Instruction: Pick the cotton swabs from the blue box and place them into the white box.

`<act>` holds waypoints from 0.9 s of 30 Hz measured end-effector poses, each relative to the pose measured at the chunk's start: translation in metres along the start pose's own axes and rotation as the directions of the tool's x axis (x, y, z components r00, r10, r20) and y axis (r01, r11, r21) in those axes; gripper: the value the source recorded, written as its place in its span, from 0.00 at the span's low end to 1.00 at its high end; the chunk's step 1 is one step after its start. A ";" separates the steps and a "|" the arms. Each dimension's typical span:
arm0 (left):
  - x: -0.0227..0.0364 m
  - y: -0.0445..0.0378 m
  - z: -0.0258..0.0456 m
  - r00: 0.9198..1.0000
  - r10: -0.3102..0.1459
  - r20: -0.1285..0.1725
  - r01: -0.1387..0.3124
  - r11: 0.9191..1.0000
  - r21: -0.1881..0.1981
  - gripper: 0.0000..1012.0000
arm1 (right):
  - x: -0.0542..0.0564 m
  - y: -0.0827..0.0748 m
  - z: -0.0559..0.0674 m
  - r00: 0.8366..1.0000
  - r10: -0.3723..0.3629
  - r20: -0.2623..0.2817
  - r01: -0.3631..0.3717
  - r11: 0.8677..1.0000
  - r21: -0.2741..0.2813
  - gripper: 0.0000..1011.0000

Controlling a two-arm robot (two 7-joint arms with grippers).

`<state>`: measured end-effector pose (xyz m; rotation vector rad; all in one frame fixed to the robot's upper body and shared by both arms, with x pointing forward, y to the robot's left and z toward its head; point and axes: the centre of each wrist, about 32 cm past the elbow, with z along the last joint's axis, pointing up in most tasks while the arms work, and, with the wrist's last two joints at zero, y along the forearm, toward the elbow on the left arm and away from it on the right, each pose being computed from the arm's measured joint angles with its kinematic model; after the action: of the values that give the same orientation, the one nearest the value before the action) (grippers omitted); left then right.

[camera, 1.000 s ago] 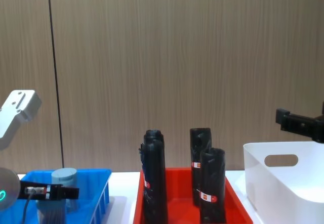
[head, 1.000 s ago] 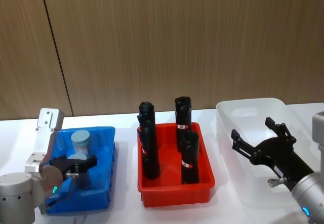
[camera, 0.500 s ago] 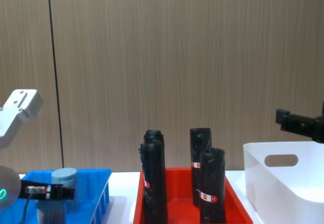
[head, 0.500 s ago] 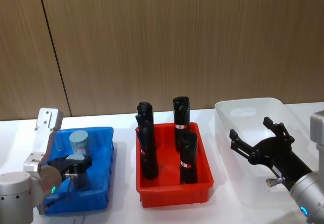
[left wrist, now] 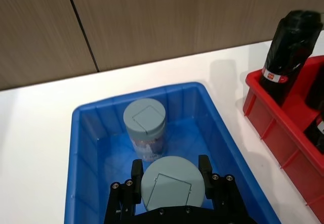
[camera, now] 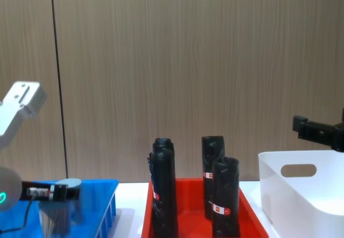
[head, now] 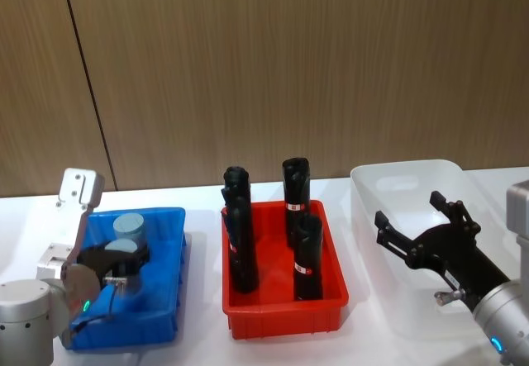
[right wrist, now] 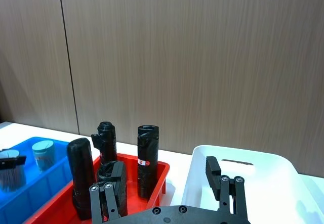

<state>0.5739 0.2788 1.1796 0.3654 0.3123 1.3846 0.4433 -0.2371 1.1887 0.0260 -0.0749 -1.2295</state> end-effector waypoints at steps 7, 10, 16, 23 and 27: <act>-0.0043 0.0106 0.0070 0.999 -0.004 0.051 0.008 0.997 -0.078 0.66 | 0.000 0.000 0.000 1.000 0.000 0.000 0.000 1.000 0.000 0.99; -0.0056 0.0160 0.0112 0.997 -0.015 0.078 0.024 0.993 -0.115 0.66 | 0.000 0.000 0.000 1.000 0.000 0.000 0.000 1.000 0.000 0.99; -0.0069 0.0277 0.0203 0.989 -0.056 0.137 0.080 0.980 -0.180 0.66 | 0.000 0.000 0.000 1.000 0.000 0.000 0.000 1.000 0.000 0.99; -0.0060 0.0391 0.0306 0.974 -0.116 0.197 0.160 0.960 -0.228 0.66 | 0.000 0.000 0.000 1.000 0.000 0.000 0.000 1.000 0.000 0.99; -0.0051 0.0438 0.0351 0.962 -0.159 0.224 0.213 0.946 -0.243 0.66 | 0.000 0.000 0.000 1.000 0.000 0.000 0.000 1.000 0.000 0.99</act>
<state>0.5489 0.2778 1.2301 0.2438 -0.0083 1.1729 0.4433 -0.2371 1.1887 0.0260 -0.0749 -1.2295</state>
